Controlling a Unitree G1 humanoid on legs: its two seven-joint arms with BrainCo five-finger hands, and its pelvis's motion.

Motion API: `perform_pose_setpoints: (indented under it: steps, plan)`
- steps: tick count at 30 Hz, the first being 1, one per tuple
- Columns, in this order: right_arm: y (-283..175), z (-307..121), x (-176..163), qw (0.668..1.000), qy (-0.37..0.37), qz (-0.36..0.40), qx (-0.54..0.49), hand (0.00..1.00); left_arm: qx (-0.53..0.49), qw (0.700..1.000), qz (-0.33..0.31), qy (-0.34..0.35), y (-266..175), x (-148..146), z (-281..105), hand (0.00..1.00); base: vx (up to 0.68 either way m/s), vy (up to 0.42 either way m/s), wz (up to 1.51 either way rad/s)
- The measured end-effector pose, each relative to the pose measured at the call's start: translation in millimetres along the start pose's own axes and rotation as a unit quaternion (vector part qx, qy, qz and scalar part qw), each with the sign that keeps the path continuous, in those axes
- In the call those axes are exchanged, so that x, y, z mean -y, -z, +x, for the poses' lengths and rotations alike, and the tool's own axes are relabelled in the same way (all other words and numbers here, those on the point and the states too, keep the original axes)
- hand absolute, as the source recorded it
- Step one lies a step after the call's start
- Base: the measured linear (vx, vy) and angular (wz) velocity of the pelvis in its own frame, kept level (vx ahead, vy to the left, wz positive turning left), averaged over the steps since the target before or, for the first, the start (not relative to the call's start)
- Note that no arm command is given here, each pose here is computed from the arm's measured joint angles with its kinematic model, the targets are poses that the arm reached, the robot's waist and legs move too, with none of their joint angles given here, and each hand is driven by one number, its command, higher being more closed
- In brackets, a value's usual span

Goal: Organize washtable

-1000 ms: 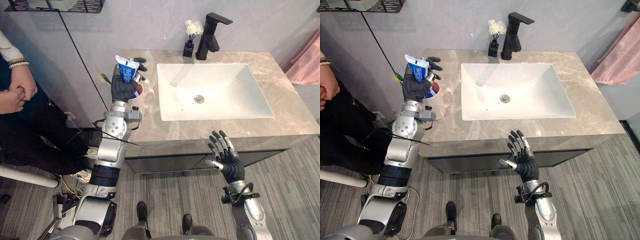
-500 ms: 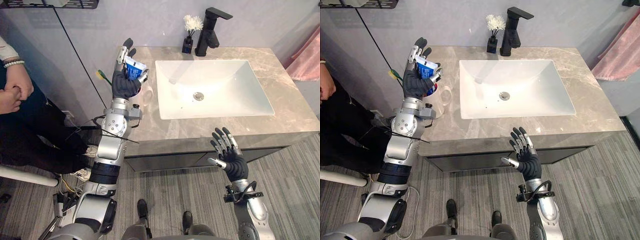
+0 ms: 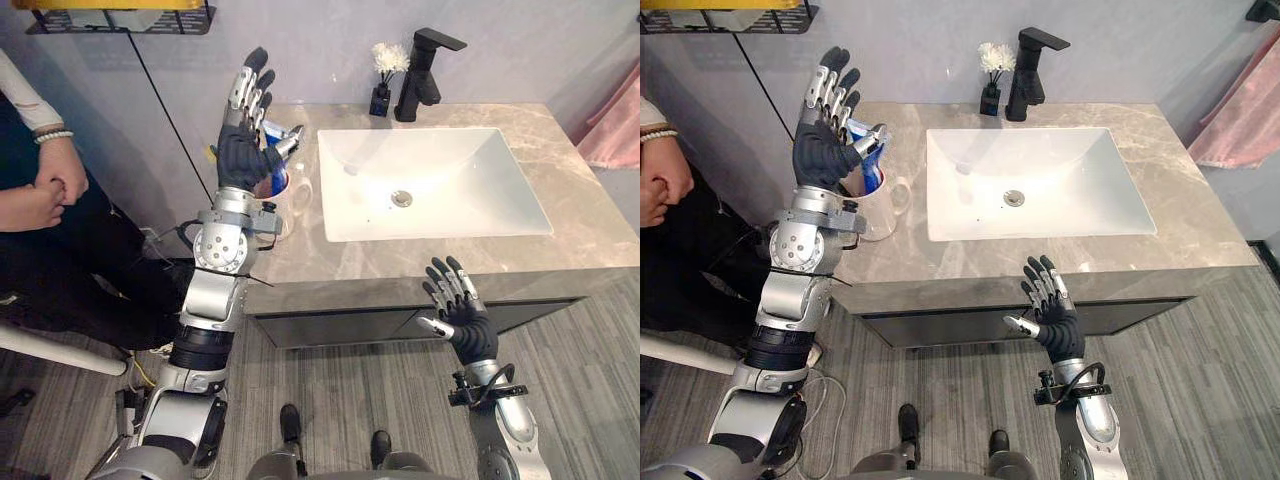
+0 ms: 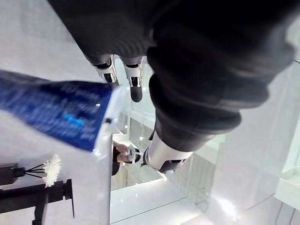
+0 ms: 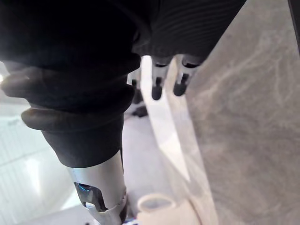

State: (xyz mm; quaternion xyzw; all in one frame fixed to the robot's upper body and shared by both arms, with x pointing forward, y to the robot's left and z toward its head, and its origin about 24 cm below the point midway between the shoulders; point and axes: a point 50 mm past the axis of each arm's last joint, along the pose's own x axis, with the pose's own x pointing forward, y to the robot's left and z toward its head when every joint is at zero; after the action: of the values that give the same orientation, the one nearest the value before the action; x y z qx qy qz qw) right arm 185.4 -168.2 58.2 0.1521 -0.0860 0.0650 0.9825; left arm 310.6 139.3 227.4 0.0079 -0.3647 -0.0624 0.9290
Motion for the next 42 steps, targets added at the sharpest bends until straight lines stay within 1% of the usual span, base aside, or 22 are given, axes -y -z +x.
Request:
perform_pose_setpoints:
  steps: [8, 12, 14, 16, 17, 19, 21, 22, 23, 25, 29, 34, 36, 42]
  plan:
    - [9.1, -1.3, 2.2, 1.000, 0.006, 0.001, -0.020, 0.00, 0.040, 0.999, -0.003, 0.003, -16.2, -2.4, 6.7, 0.00, 0.00, 0.001, 0.02]
    - [9.7, -1.3, 0.9, 1.000, 0.004, 0.002, -0.021, 0.00, 0.077, 0.997, 0.024, 0.001, -35.6, -15.8, 15.6, 0.00, 0.00, 0.000, 0.00]
    - [10.1, -2.4, 1.6, 1.000, 0.006, 0.001, -0.022, 0.00, 0.122, 0.991, 0.048, -0.004, -57.5, -27.5, 13.0, 0.00, 0.00, 0.000, 0.00]
    - [10.2, -3.1, 2.2, 1.000, 0.008, 0.001, -0.023, 0.00, 0.144, 0.988, 0.058, -0.012, -67.2, -35.6, 5.3, 0.00, 0.02, -0.001, 0.00]
    - [10.6, -4.4, 3.2, 1.000, 0.011, 0.000, -0.024, 0.00, 0.146, 0.987, 0.062, -0.021, -68.0, -41.1, -4.5, 0.00, 0.05, -0.007, 0.05]
    - [11.3, -6.4, 4.5, 0.999, 0.019, -0.001, -0.026, 0.00, 0.122, 0.990, 0.060, -0.042, -59.1, -47.9, -24.8, 0.00, 0.04, -0.010, 0.05]
    - [12.1, -8.4, 5.5, 0.999, 0.031, 0.005, -0.024, 0.00, 0.067, 0.993, 0.047, -0.080, -41.7, -55.6, -59.2, 0.00, -0.01, -0.007, 0.04]
    - [12.2, -9.1, 6.1, 0.999, 0.034, 0.005, -0.024, 0.00, 0.054, 0.994, 0.041, -0.089, -38.0, -56.5, -67.8, 0.00, 0.00, 0.000, 0.00]
    - [12.3, -10.9, 7.9, 0.999, 0.040, 0.004, -0.025, 0.00, 0.035, 0.994, 0.030, -0.102, -33.4, -56.8, -80.4, 1.00, -0.04, 0.010, 0.04]
    - [13.2, -17.5, 14.1, 0.998, 0.059, -0.006, -0.032, 0.00, -0.007, 0.992, 0.004, -0.123, -24.3, -54.7, -105.3, 1.00, -0.03, 0.011, 0.14]
    - [13.2, -19.5, 16.3, 0.997, 0.070, -0.003, -0.031, 0.00, -0.052, 0.990, 0.004, -0.132, -19.1, -57.6, -129.1, 1.00, -0.02, 0.008, 0.13]
    - [14.4, -20.3, 15.0, 0.997, 0.071, 0.002, -0.032, 0.00, -0.095, 0.987, -0.022, -0.125, -12.6, -47.3, -148.2, 1.00, 0.00, 0.000, 0.00]
    - [15.9, -23.4, 15.6, 0.997, 0.074, 0.002, -0.038, 0.00, -0.121, 0.985, -0.043, -0.113, -6.4, -36.8, -156.4, 1.00, 0.00, 0.000, 0.00]
    - [17.2, -26.1, 16.3, 0.996, 0.077, 0.003, -0.044, 0.00, -0.159, 0.981, -0.070, -0.086, 6.8, -18.9, -161.1, 1.00, 0.03, -0.009, -0.02]
